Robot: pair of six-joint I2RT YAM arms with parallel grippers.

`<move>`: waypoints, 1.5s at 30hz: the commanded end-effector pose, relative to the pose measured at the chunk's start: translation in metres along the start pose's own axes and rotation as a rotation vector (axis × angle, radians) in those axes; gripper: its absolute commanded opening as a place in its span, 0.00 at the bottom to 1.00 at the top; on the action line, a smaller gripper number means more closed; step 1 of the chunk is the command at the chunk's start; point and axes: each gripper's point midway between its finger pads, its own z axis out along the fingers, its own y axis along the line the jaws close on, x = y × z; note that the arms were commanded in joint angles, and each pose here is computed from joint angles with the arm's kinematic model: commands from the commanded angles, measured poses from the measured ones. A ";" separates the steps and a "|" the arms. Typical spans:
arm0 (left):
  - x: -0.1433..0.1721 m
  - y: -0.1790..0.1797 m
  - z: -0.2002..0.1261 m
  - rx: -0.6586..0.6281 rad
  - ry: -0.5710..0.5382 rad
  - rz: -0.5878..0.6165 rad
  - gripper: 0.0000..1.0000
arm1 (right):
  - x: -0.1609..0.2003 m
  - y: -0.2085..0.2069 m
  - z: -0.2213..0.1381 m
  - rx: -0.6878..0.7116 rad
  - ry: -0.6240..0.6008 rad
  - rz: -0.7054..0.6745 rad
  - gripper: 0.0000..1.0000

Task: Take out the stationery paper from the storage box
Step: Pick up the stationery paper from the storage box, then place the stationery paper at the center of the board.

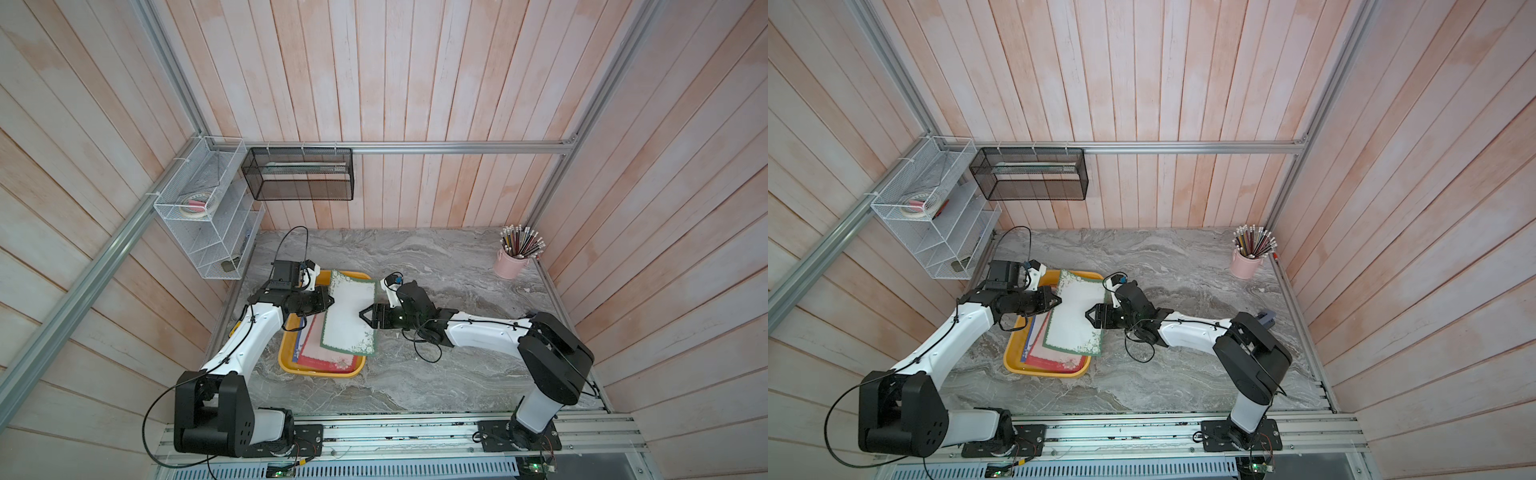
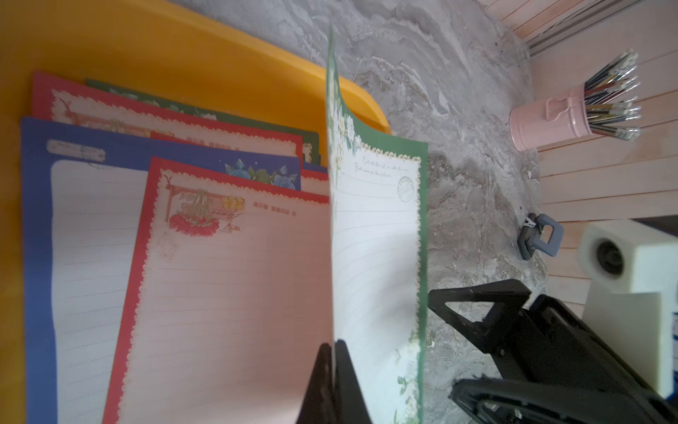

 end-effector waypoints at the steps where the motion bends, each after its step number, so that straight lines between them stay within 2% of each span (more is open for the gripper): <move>1: -0.020 -0.019 -0.025 0.005 -0.079 0.042 0.00 | -0.031 0.017 -0.024 0.013 -0.117 -0.083 0.77; 6: -0.049 -0.057 -0.067 0.055 -0.215 0.138 0.00 | -0.068 0.025 -0.074 0.076 -0.325 -0.235 0.78; 9: -0.069 -0.092 -0.104 0.124 -0.350 0.244 0.00 | -0.098 0.039 -0.130 0.086 -0.541 -0.351 0.78; 13: -0.084 -0.142 -0.153 0.277 -0.553 0.414 0.00 | -0.118 0.058 -0.210 0.088 -0.805 -0.493 0.86; 15: -0.085 -0.169 -0.179 0.375 -0.663 0.537 0.00 | -0.118 0.070 -0.249 0.076 -0.909 -0.586 0.91; 18: -0.082 -0.197 -0.210 0.487 -0.808 0.681 0.00 | -0.114 0.082 -0.292 0.068 -1.004 -0.683 0.96; 22: -0.069 -0.227 -0.233 0.673 -0.882 0.829 0.00 | -0.107 0.095 -0.326 0.055 -1.041 -0.769 0.98; 29: -0.030 -0.269 -0.245 1.016 -0.786 1.069 0.00 | -0.083 0.117 -0.350 -0.052 -1.036 -0.929 0.98; 32: -0.020 -0.265 -0.240 1.082 -0.751 1.048 0.00 | -0.074 0.124 -0.344 -0.107 -1.020 -0.983 0.98; 35: -0.008 -0.261 -0.235 1.109 -0.736 1.041 0.00 | -0.069 0.129 -0.331 -0.149 -0.986 -1.022 0.98; 39: -0.004 -0.257 -0.229 1.082 -0.740 1.021 0.00 | -0.067 0.137 -0.313 -0.184 -0.944 -1.080 0.98; 42: -0.004 -0.256 -0.227 1.063 -0.744 1.022 0.00 | -0.066 0.144 -0.302 -0.228 -0.920 -1.103 0.94; 45: -0.003 -0.256 -0.226 1.064 -0.739 1.021 0.00 | -0.069 0.148 -0.293 -0.250 -0.909 -1.094 0.85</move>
